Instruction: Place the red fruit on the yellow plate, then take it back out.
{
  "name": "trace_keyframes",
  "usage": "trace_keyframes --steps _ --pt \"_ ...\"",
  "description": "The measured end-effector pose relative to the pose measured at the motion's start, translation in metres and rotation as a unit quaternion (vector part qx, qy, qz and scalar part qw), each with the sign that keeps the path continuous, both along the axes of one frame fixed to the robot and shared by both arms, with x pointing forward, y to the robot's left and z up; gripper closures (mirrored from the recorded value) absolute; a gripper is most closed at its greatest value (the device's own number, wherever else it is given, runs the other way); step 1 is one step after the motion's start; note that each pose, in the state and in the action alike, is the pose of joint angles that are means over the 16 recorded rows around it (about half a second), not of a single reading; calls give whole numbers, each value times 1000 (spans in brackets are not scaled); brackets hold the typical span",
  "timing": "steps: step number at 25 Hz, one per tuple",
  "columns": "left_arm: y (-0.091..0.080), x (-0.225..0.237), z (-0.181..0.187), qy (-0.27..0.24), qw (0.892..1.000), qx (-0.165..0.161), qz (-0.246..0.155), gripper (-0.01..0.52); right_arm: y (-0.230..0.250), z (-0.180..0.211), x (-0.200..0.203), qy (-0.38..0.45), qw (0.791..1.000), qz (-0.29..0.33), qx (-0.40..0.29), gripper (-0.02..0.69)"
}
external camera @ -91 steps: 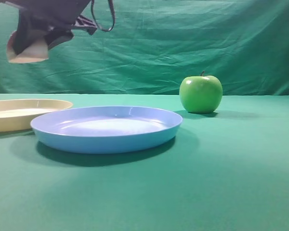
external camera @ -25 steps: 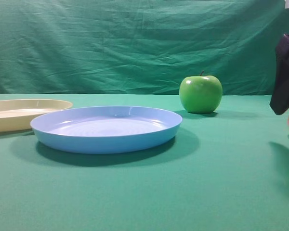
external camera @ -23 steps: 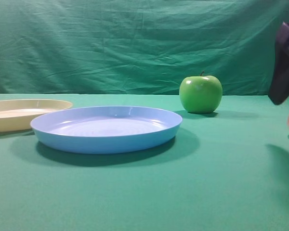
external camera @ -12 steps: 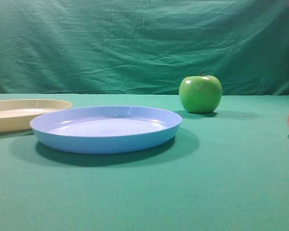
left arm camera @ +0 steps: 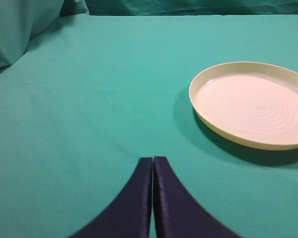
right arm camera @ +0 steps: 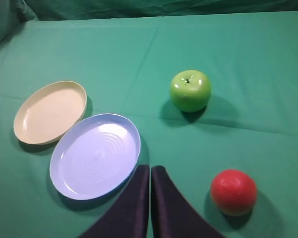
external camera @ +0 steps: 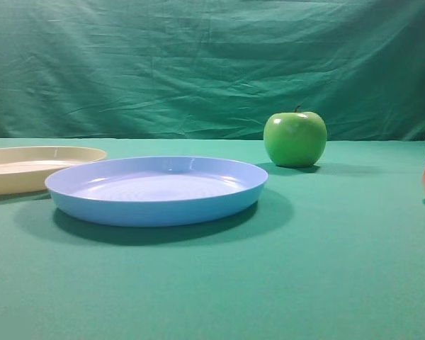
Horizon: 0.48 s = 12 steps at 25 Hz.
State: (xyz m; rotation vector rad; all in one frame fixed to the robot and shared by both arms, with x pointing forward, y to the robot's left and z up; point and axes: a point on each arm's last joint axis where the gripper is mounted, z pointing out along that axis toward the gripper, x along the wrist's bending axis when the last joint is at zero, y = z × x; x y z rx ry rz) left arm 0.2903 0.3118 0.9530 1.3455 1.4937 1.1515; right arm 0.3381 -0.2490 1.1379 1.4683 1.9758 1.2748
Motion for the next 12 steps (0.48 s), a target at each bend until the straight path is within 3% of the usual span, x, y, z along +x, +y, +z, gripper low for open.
trace_keyframes --steps 12 --pt "0 0 0 0 1000 0 0 514 -21 -11 -45 -92 995 -41 -11 665"
